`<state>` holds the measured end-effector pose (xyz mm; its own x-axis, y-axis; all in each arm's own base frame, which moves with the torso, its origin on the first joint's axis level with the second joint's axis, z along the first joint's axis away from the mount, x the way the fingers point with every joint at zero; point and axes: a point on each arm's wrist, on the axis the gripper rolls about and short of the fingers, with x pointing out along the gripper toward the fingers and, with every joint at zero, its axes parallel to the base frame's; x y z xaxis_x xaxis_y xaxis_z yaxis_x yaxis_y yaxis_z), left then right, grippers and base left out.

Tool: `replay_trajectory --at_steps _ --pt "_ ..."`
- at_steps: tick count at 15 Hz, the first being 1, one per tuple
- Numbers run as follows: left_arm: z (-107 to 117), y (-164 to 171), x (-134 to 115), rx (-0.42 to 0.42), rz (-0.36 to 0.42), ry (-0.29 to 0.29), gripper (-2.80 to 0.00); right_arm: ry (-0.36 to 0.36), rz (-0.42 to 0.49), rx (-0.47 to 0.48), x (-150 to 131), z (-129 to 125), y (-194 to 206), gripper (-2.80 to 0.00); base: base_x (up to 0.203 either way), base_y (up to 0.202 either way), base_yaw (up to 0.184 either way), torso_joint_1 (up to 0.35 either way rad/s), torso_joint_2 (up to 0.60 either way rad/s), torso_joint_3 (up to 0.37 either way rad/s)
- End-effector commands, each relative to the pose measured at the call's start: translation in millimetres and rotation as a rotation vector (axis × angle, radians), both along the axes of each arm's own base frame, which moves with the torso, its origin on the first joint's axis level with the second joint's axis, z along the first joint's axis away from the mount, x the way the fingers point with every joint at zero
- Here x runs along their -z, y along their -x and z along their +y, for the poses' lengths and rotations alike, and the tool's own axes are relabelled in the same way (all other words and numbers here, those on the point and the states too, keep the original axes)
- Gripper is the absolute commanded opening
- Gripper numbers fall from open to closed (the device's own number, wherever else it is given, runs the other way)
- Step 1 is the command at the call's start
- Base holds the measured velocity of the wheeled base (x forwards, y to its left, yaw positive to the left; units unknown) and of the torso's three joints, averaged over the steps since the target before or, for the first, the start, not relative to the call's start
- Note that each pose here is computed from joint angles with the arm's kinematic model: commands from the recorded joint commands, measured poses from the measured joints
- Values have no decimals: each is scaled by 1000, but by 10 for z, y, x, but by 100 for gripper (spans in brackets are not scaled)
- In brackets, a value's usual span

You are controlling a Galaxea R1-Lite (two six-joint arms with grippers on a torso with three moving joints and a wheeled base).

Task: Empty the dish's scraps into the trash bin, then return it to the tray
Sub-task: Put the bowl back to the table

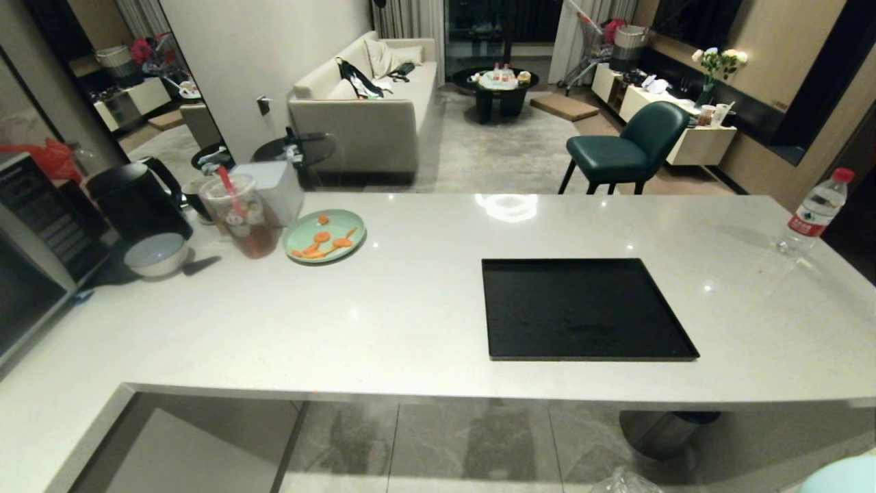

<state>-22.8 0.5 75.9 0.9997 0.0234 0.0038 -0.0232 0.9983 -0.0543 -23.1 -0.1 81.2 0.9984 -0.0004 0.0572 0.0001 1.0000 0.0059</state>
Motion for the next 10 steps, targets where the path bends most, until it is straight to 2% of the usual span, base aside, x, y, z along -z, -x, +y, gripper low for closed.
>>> replay_trajectory --at_steps 1,10 --pt "0 -1 -1 -1 1 1 -280 4 0 0 -1 0 -1 -280 0 0 0 0 0 0" --pt "0 0 0 0 0 1 -280 19 -1 2 -2 -1 -1 -280 0 0 0 0 0 0"
